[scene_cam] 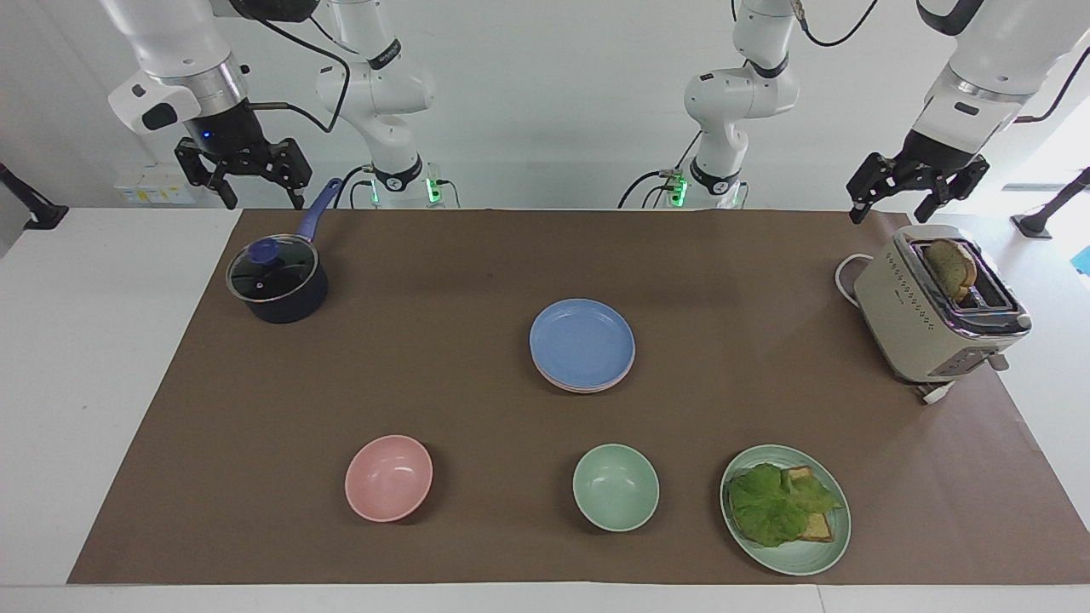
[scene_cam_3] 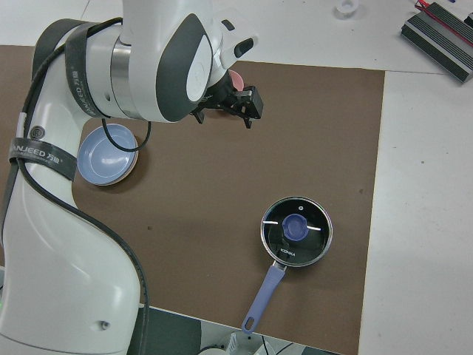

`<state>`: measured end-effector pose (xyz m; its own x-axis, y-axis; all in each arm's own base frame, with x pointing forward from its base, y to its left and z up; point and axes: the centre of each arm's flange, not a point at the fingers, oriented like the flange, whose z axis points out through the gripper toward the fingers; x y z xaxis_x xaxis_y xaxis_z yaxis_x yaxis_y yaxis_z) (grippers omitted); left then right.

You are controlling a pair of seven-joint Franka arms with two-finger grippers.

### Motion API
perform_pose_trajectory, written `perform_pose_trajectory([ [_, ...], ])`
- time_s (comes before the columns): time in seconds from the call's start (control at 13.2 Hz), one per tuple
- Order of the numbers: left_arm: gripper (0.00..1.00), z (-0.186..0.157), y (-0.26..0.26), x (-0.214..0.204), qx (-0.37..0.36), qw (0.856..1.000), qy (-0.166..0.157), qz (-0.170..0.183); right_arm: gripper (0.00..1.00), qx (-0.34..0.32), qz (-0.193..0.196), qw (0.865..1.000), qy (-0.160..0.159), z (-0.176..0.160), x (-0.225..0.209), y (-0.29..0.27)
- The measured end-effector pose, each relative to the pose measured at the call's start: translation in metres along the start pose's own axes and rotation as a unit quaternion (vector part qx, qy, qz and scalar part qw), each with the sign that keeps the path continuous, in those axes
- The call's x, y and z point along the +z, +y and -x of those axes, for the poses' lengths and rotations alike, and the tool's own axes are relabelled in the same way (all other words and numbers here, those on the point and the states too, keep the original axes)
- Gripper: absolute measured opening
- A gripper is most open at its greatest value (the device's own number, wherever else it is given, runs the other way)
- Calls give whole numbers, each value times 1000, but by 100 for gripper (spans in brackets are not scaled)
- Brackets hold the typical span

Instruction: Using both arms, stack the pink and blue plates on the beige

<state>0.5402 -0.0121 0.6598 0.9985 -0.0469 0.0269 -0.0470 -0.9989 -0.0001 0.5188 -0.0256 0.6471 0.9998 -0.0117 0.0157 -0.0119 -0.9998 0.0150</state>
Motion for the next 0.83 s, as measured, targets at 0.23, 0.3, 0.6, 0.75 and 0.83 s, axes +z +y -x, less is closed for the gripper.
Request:
perform_pose_trajectory([
  [0.23,100,0,0,0,0,1000,0,0,100,1,0,1000,0,0,0,0],
  [0.3,100,0,0,0,0,1000,0,0,100,1,0,1000,-1,0,0,0],
  [0.6,100,0,0,0,0,1000,0,0,100,0,0,1000,-3,1,1,0],
  [0.75,100,0,0,0,0,1000,0,0,100,0,0,1000,-4,1,1,0],
  [0.83,100,0,0,0,0,1000,0,0,100,0,0,1000,-4,1,1,0],
])
